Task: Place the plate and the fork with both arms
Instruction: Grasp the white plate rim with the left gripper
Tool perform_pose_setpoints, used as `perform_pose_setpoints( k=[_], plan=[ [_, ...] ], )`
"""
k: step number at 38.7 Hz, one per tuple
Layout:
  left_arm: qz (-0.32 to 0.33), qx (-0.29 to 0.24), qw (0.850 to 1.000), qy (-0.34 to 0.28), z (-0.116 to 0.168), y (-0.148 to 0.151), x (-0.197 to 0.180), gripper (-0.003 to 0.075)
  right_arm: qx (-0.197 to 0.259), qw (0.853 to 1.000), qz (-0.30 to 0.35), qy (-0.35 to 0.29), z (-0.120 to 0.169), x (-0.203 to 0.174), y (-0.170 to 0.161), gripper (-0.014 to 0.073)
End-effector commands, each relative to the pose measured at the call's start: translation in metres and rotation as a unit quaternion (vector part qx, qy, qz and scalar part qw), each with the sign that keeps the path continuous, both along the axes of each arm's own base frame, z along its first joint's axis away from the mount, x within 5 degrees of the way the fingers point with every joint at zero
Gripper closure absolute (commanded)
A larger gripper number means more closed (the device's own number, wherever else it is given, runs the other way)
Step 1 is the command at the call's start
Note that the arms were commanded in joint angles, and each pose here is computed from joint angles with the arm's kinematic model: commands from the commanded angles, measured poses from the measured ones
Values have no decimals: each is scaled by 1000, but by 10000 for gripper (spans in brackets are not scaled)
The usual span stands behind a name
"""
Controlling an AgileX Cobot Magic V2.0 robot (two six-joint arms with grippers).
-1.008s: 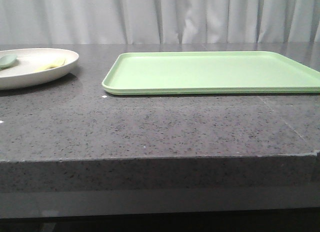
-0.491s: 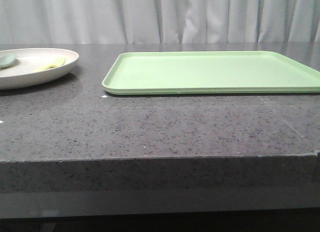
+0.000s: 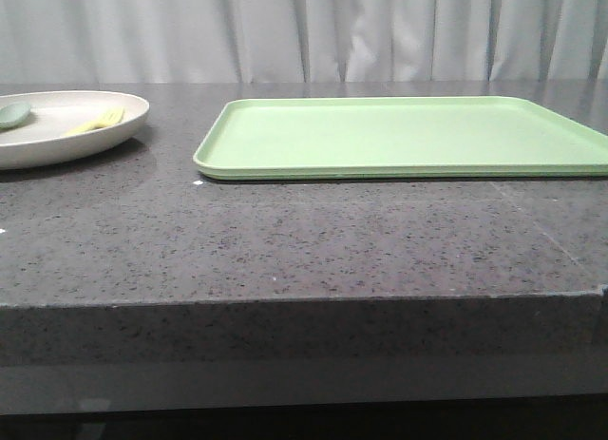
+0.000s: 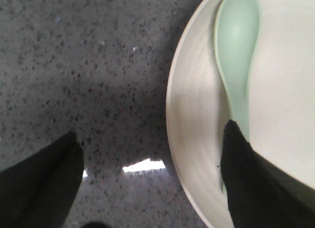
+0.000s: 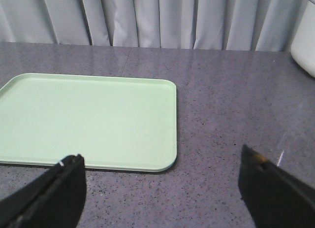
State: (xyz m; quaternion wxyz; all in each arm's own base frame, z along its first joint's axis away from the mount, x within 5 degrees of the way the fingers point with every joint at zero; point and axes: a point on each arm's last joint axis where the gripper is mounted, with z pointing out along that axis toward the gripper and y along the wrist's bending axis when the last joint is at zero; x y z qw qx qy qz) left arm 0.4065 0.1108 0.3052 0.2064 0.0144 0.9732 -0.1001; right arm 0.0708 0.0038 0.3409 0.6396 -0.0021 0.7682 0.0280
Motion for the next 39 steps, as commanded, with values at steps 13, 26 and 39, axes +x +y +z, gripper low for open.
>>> perform_pose_setpoints(
  k=[13, 26, 39],
  plan=[
    [-36, -36, 998, -31, 5, -5, 16, 290, 1, 999, -5, -47, 16, 2, -1, -50],
    [-57, -76, 995, -29, -13, -10, 27, 319, 1, 999, -5, -47, 16, 2, -1, -50],
    [-59, -75, 995, -31, -13, -10, 27, 658, 1, 999, -5, -47, 16, 2, -1, -50]
  ],
)
